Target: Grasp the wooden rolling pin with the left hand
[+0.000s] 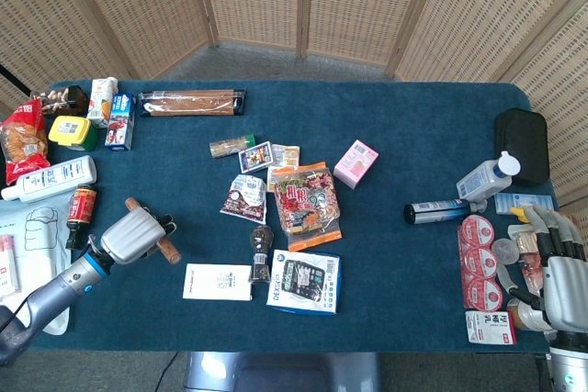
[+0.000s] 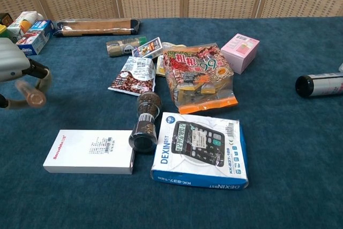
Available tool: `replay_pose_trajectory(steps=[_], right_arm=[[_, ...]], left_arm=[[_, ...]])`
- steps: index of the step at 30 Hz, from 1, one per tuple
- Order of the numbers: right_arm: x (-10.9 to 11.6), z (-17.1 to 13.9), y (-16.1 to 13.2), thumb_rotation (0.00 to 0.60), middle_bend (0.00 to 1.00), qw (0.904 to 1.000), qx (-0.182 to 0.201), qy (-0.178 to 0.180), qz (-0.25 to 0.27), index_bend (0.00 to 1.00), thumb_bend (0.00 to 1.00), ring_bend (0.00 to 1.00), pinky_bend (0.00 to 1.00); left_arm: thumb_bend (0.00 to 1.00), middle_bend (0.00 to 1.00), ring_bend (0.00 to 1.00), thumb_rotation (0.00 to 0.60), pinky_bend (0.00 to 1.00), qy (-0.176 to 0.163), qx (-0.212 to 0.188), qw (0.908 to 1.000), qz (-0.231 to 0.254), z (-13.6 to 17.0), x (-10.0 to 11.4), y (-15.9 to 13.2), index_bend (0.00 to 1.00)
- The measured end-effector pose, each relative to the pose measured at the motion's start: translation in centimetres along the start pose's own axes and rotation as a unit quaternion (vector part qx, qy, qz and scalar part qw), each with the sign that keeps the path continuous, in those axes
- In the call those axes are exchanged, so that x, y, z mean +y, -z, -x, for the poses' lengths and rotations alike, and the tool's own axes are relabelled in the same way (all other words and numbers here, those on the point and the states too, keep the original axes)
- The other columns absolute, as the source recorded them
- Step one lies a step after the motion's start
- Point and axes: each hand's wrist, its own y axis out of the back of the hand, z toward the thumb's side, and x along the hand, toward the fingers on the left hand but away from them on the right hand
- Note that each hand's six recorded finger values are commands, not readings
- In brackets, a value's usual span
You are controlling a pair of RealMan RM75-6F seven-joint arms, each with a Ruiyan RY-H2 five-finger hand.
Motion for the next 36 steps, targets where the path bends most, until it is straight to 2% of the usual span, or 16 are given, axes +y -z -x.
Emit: replay_pose_trajectory(steps=[11, 21, 27, 36], right_arm=[[-0.2, 0.3, -0.2, 0.591, 0.07, 1.0, 0.008, 0.0, 0.004, 0.0, 0.32, 0.0, 0.0], [-0.3, 0.6, -0.1, 0.59, 0.08, 0.9999, 0.011, -0.001, 0.007, 0.0, 0.32, 0.0, 0.0], [-0.5, 0.6, 0.0, 0.59, 0.08, 0.9998, 0.013, -0.003, 0.011, 0.0, 0.32, 0.0, 0.0], [-1.3, 0.8, 0.0, 0.592, 0.08, 0.9996, 0.016, -0.007, 0.022, 0.0, 0.32, 0.0, 0.0]], left_arm=[[0.61, 0.79, 0.95, 0.6, 0.88, -0.072, 0.061, 0.9935, 0.064, 1.1, 4.6, 2.7, 0.71], [0.61, 0.79, 0.95, 0.6, 0.88, -0.128, 0.089, 0.9828, 0.099, 1.7, 8.6, 4.3, 0.71], [0.61, 0.79, 0.95, 0.6, 0.88, -0.167, 0.101, 0.976, 0.097, 2.1, 12.1, 5.4, 0.71], [0.61, 0.79, 0.95, 0.6, 0.88, -0.227, 0.128, 0.9611, 0.091, 2.8, 18.4, 8.0, 0.71]])
